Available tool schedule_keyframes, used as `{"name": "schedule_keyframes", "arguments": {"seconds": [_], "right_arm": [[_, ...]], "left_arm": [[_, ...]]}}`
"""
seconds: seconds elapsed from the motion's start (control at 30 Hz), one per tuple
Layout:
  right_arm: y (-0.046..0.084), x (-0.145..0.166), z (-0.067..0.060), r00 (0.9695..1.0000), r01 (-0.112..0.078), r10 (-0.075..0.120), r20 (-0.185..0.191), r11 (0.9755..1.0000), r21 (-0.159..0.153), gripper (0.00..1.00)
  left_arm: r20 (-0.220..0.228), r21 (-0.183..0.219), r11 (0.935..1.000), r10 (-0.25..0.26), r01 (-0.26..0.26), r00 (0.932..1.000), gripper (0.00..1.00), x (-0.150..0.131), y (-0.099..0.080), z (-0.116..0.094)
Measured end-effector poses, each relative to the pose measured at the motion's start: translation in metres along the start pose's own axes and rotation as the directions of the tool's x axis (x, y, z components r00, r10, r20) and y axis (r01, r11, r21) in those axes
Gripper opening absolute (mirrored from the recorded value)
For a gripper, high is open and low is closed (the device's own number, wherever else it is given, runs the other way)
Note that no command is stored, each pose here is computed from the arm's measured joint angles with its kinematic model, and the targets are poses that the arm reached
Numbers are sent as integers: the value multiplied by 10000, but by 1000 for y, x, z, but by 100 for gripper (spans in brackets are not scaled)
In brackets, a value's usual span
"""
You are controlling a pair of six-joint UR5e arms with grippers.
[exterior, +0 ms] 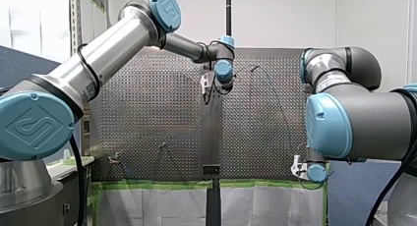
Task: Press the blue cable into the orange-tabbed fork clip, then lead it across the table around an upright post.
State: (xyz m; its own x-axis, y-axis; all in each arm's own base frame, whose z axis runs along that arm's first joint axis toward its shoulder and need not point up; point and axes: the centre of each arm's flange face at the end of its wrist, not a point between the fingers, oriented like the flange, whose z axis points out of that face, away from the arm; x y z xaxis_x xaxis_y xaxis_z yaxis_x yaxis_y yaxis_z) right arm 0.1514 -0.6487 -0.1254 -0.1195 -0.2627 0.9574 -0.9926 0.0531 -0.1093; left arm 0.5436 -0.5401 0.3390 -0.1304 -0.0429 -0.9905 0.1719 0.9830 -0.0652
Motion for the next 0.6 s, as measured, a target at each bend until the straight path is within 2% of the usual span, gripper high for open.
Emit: {"name": "schedule_keyframes", "arguments": {"seconds": [0.37, 0.6], "right_arm": [[-1, 1, 1, 10000, -2, 2, -11, 10000, 37, 0], [2, 0, 1, 9999, -42, 43, 92, 10000, -66, 0]], "left_arm": [[-517, -73, 9976, -686, 683, 9963, 100, 5, 0, -7], [-597, -391, 9916, -1257, 1235, 9903, 100, 6, 2, -11]]}}
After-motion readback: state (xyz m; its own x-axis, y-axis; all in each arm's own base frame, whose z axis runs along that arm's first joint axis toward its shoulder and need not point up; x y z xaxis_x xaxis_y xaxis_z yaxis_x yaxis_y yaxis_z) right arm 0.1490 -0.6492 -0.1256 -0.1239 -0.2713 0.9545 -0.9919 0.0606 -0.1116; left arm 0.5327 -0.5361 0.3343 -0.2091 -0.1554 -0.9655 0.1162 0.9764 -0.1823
